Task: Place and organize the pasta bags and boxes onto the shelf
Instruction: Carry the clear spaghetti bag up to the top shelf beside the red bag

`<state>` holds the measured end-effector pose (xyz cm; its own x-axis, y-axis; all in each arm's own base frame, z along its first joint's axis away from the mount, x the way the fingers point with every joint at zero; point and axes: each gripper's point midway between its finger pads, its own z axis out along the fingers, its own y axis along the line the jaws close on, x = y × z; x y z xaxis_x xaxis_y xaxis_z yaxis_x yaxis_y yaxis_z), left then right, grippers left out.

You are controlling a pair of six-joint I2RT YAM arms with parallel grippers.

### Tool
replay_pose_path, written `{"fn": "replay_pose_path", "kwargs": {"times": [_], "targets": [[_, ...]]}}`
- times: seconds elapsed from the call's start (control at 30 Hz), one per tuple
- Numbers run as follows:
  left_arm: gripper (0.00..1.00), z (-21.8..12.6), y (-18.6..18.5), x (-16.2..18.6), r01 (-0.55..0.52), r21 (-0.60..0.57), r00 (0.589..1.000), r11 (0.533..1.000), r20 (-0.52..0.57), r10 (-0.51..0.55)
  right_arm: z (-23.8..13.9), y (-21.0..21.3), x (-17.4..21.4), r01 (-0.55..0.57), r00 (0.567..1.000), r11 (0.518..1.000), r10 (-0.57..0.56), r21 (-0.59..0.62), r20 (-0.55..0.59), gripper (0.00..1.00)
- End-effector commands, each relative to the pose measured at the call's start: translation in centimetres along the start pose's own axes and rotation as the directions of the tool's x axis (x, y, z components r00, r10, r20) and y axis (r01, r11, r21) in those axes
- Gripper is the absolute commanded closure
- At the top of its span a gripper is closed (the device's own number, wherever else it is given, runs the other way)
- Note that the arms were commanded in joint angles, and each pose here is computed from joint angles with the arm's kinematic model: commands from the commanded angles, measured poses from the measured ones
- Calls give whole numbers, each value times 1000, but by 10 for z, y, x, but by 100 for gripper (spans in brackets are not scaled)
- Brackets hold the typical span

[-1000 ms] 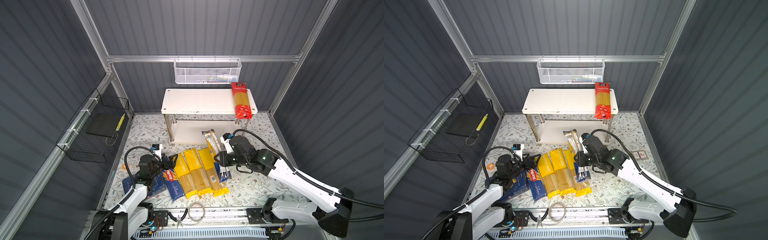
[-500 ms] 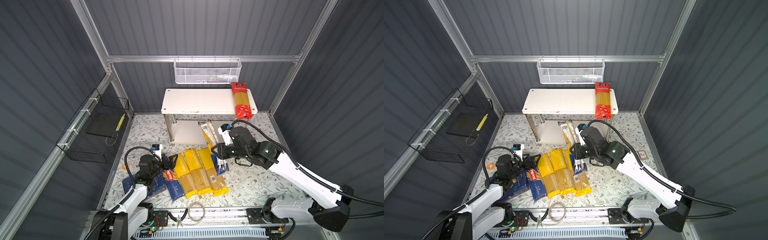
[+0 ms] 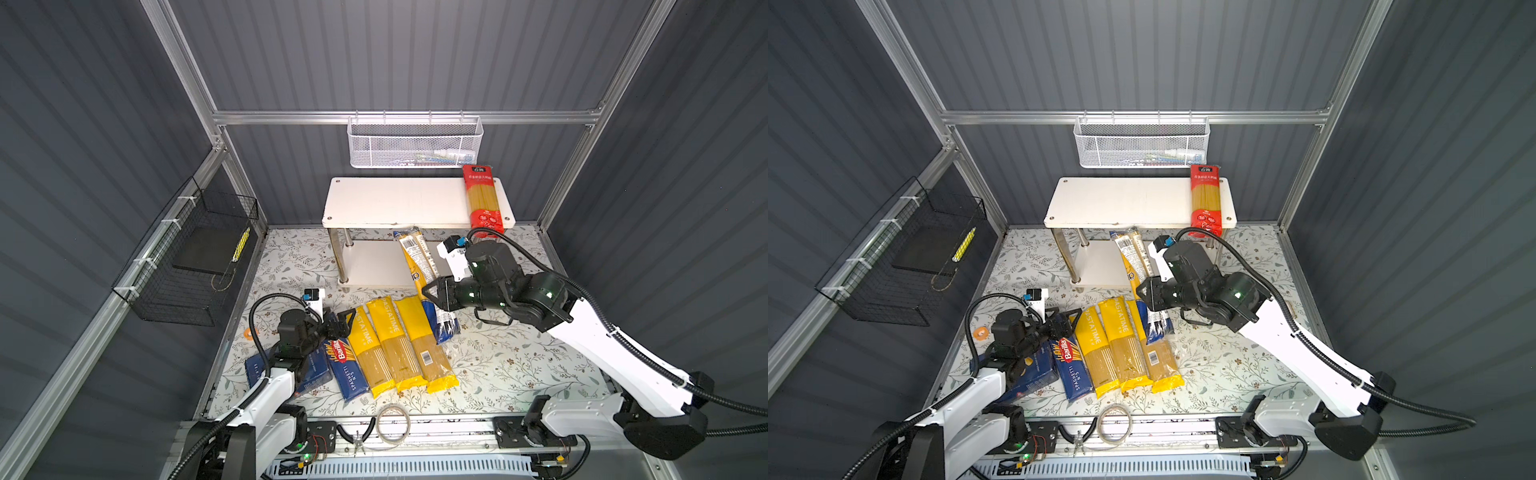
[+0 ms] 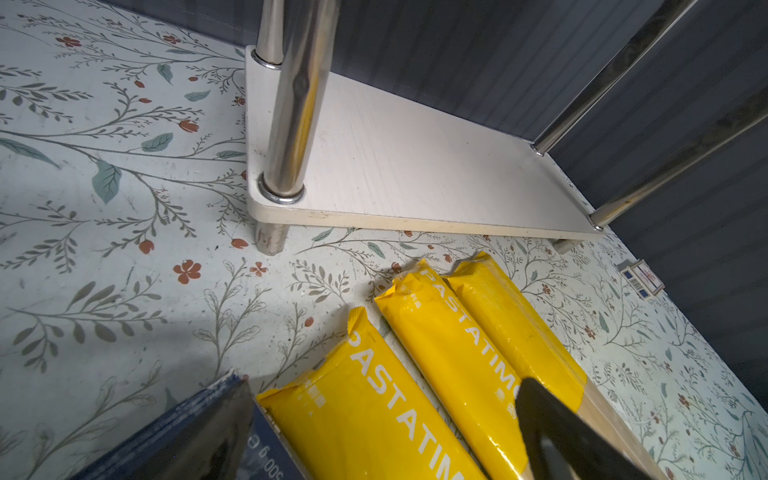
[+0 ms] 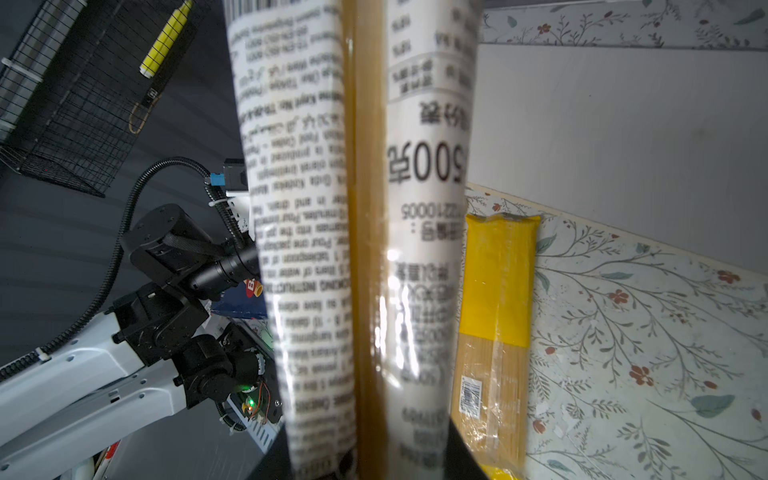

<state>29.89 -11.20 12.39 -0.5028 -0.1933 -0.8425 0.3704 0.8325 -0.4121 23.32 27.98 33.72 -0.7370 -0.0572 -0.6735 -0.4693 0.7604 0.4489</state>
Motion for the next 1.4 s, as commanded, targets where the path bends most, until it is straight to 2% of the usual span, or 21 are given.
{"fn": "replay_pose_path", "kwargs": {"times": [0.0, 0.33, 0.73, 1.37], "targets": [[0, 0, -7, -15, -31, 13, 999, 999, 29, 31, -30, 23, -49, 40, 983, 998, -31, -45, 179, 77], [0, 0, -7, -15, -30, 17, 999, 999, 25, 30, -40, 29, -93, 66, 969, 998, -62, -8, 238, 77], [0, 0, -7, -14, -30, 16, 999, 999, 25, 29, -56, 6, -147, 30, 945, 999, -41, 39, 324, 77], [0, 0, -6, -14, -26, 13, 999, 1000, 25, 26, -35, -29, -219, 24, 917, 996, -55, 82, 394, 77]]}}
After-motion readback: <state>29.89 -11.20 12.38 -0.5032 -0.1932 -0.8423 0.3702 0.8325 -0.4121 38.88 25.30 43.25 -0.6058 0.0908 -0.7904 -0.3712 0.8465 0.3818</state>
